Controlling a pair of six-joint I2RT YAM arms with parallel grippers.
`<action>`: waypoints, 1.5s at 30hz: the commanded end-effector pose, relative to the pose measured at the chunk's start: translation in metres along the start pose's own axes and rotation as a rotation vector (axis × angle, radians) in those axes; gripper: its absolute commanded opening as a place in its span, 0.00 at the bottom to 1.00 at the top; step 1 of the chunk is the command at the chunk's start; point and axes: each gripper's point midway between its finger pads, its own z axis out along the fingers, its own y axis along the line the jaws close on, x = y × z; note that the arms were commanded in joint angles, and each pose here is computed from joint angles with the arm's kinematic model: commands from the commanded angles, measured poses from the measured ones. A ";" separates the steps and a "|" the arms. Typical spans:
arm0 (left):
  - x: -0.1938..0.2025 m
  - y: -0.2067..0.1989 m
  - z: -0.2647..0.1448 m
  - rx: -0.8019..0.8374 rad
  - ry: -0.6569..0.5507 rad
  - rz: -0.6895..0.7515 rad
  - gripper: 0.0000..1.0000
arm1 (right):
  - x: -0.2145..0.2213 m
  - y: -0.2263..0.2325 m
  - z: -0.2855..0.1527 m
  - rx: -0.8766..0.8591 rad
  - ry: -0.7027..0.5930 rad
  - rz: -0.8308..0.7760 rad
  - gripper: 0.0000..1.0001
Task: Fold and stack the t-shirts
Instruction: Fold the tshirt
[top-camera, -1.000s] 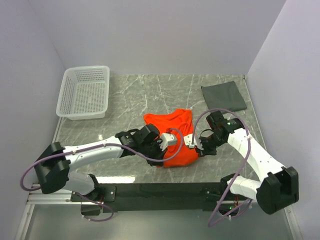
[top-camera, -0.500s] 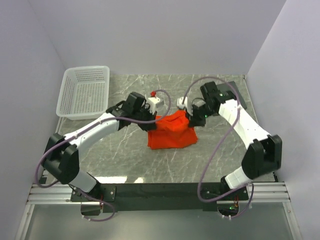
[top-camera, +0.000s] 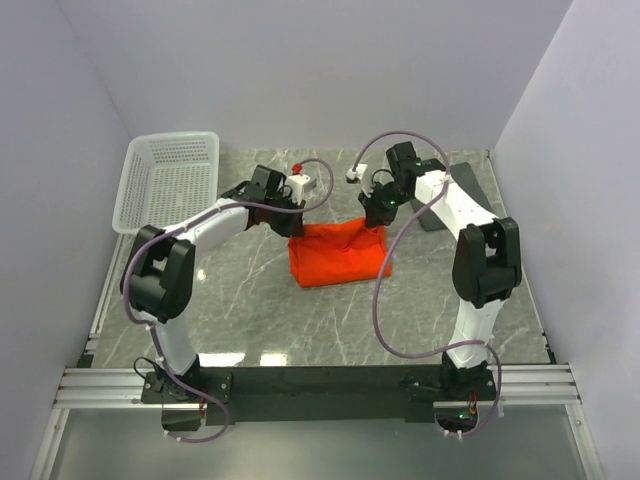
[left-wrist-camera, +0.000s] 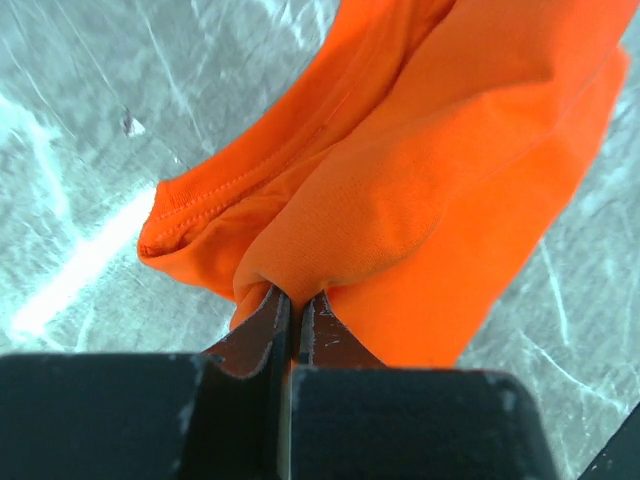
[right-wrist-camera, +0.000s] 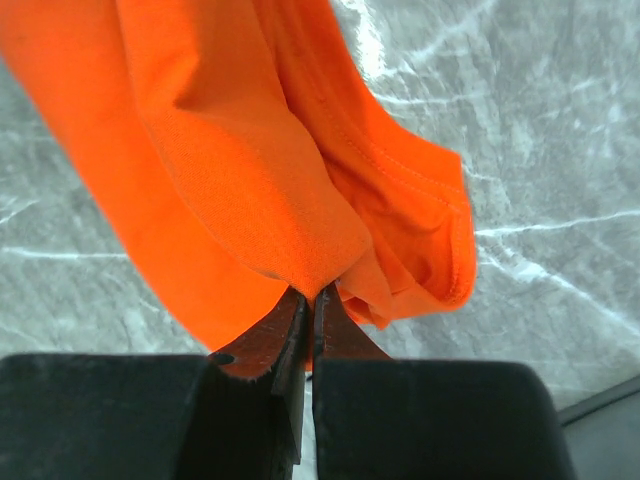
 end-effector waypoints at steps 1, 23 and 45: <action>-0.021 0.000 0.005 0.037 -0.054 0.031 0.01 | -0.019 -0.023 -0.005 0.088 -0.044 0.020 0.00; -0.084 0.067 -0.033 -0.395 -0.300 -0.095 0.69 | -0.037 -0.086 -0.043 0.551 -0.195 0.251 0.77; -0.053 -0.002 0.034 0.018 -0.243 -0.371 0.22 | -0.002 -0.044 0.058 0.175 -0.015 0.608 0.17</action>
